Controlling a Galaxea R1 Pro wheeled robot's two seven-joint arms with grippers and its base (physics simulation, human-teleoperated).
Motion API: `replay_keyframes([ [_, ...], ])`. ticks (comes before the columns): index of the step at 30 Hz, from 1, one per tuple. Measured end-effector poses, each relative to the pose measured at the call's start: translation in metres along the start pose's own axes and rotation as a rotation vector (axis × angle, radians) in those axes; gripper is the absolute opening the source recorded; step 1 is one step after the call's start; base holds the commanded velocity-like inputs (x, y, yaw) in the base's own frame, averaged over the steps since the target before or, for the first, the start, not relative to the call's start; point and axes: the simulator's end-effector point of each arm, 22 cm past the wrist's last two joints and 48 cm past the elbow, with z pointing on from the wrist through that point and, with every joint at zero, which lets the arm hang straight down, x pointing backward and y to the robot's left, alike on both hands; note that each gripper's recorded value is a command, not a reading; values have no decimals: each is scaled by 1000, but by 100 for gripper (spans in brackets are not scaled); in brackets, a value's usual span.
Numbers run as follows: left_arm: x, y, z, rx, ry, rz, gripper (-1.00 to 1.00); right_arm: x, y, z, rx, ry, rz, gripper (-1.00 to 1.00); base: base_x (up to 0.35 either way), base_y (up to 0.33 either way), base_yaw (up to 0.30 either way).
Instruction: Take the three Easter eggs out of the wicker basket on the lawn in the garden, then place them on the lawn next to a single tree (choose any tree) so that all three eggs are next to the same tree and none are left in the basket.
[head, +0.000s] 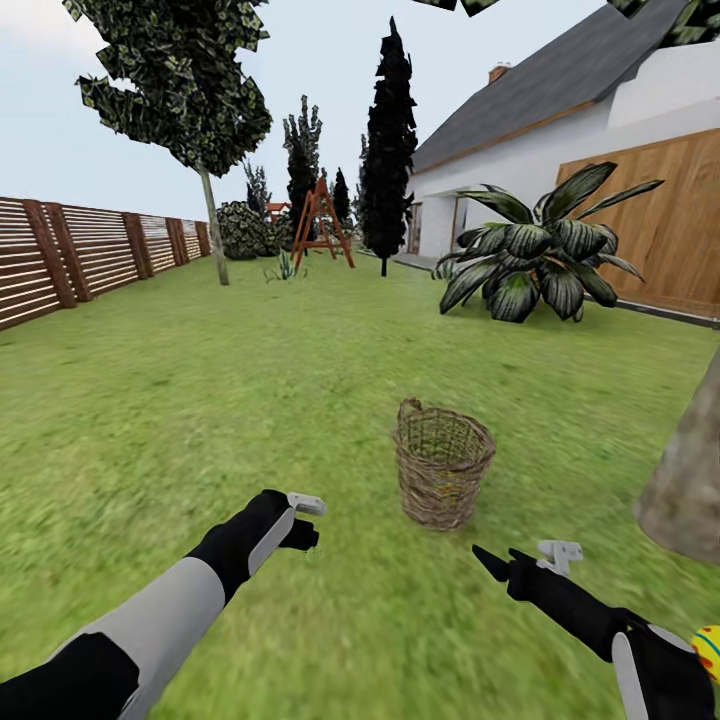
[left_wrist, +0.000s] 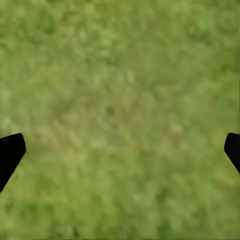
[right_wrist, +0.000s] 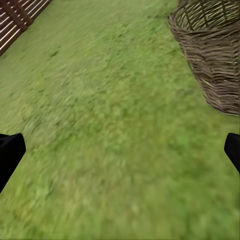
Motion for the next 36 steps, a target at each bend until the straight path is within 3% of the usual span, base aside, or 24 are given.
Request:
replay_keyframes([
  [10,-1,0,-2,0,-3,0,100,-1,1,0,-1,-2,-1,100,250,207,-163],
  [36,-1,0,-2,-2,-5,0,100,3,12,6,-26,14,-18,100,263,178,-6],
])
